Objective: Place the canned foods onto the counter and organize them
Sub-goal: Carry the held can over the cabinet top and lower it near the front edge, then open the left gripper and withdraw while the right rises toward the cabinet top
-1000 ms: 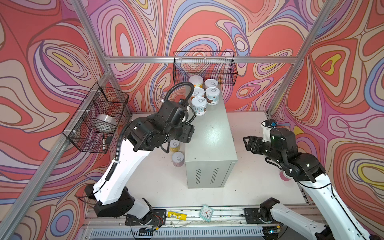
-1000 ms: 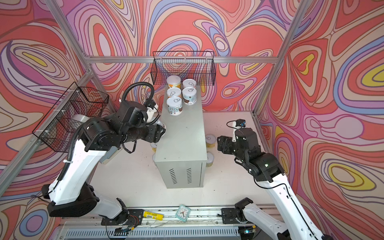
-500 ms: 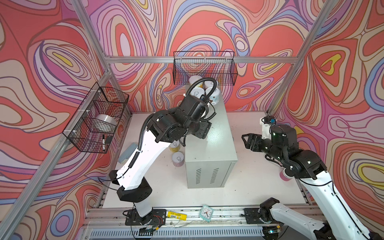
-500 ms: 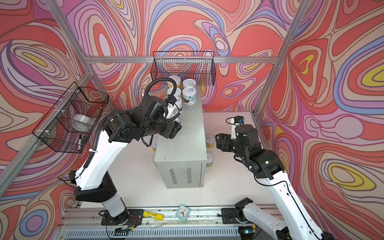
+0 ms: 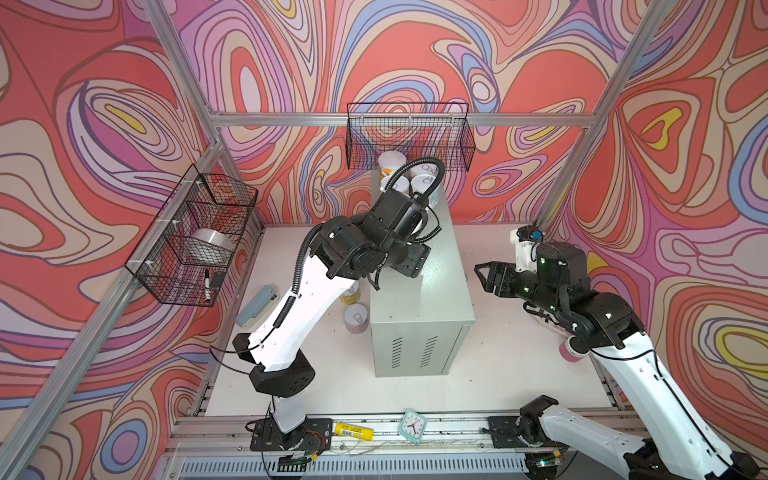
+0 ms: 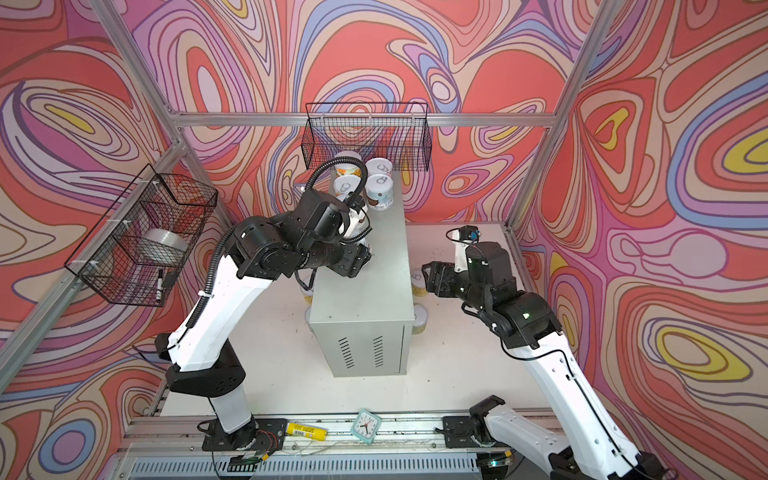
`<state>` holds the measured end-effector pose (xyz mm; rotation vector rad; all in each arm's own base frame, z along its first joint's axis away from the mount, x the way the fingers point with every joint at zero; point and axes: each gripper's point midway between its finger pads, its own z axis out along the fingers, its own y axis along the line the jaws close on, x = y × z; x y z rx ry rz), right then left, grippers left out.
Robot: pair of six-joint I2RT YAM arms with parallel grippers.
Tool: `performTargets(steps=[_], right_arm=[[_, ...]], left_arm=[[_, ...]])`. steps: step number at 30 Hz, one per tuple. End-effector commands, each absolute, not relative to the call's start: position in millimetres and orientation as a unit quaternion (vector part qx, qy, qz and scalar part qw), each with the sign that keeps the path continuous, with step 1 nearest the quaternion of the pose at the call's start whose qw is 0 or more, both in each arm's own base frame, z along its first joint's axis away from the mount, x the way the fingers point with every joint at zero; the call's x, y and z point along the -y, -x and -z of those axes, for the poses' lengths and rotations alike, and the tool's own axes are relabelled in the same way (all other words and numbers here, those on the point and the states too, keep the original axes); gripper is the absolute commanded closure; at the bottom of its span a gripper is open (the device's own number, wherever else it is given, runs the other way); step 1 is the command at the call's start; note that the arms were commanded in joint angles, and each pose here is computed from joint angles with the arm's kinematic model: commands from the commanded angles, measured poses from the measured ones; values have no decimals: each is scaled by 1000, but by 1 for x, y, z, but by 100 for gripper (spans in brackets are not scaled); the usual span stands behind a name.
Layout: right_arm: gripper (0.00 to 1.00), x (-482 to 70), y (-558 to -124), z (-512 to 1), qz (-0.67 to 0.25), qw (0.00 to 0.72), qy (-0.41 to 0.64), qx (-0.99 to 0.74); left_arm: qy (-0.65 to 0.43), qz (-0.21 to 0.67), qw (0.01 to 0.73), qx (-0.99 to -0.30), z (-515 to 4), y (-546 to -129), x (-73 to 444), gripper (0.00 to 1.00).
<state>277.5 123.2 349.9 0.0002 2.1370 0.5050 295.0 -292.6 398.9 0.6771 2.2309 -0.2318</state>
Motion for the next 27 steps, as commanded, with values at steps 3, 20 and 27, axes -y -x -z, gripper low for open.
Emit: performTargets(steps=[3,20,27], right_arm=[[20,-128,-280,-370,-220,475,13,-852],[19,-131,-285,-382,-216,481,21,-849],[17,-132,-287,-400,-207,491,43,-845]], left_arm=[[-271,97,401,-870,-404,-302,302,28],[-258,129,443,-849,-429,-319,311,0],[-236,141,515,-812,-482,-316,293,0]])
